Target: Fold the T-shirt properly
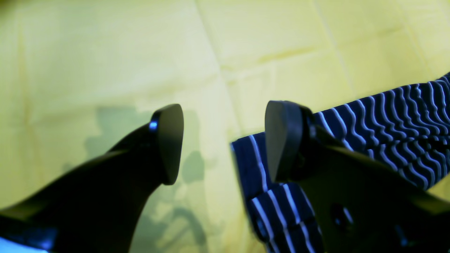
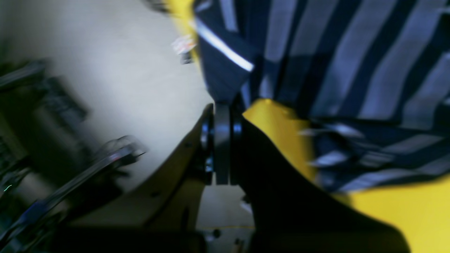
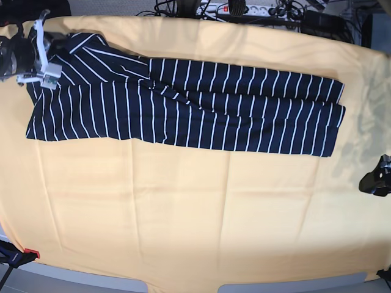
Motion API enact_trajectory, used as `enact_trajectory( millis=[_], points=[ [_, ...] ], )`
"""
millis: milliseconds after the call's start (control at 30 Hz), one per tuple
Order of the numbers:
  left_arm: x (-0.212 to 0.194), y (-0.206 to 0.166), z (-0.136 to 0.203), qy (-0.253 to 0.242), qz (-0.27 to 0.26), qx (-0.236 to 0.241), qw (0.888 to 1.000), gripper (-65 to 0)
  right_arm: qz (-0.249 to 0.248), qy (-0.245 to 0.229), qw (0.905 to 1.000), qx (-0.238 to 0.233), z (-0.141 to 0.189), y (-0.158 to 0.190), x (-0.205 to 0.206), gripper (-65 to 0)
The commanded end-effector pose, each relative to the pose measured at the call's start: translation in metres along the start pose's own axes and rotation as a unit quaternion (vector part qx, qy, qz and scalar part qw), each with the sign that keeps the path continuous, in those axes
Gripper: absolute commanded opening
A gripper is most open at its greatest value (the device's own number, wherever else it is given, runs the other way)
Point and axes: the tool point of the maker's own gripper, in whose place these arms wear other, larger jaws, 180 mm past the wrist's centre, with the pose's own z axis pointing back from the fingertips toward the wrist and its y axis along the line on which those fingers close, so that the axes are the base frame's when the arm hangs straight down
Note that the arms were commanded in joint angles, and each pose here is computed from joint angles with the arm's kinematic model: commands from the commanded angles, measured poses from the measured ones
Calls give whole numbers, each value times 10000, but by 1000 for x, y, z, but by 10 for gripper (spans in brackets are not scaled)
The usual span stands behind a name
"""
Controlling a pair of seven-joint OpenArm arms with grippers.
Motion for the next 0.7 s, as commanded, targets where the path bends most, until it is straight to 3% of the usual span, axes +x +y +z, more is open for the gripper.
enact_trajectory(
  millis=[0,133,367,467,667],
  points=[
    [17,3,13,-246,-100,83,9996,-266,118,21,9997,-207,10,-9,3,-650],
    [5,3,10,-103,-35,66,9999,-266,239,-255,9962,-797,16,-33,19,-650],
    [-1,2,8,-49,-33,34,10000,-266,347,-1316,9774,-1621,17,-60,65,-650],
    [-2,2,9,-27,-35,47,10000,-266,370,-1368,9710,-1926,15,-68,67,-650],
    [-2,2,8,-32,-31,40,10000,-266,-348,-1044,9486,-2967,28,-105,49,-650]
  ],
)
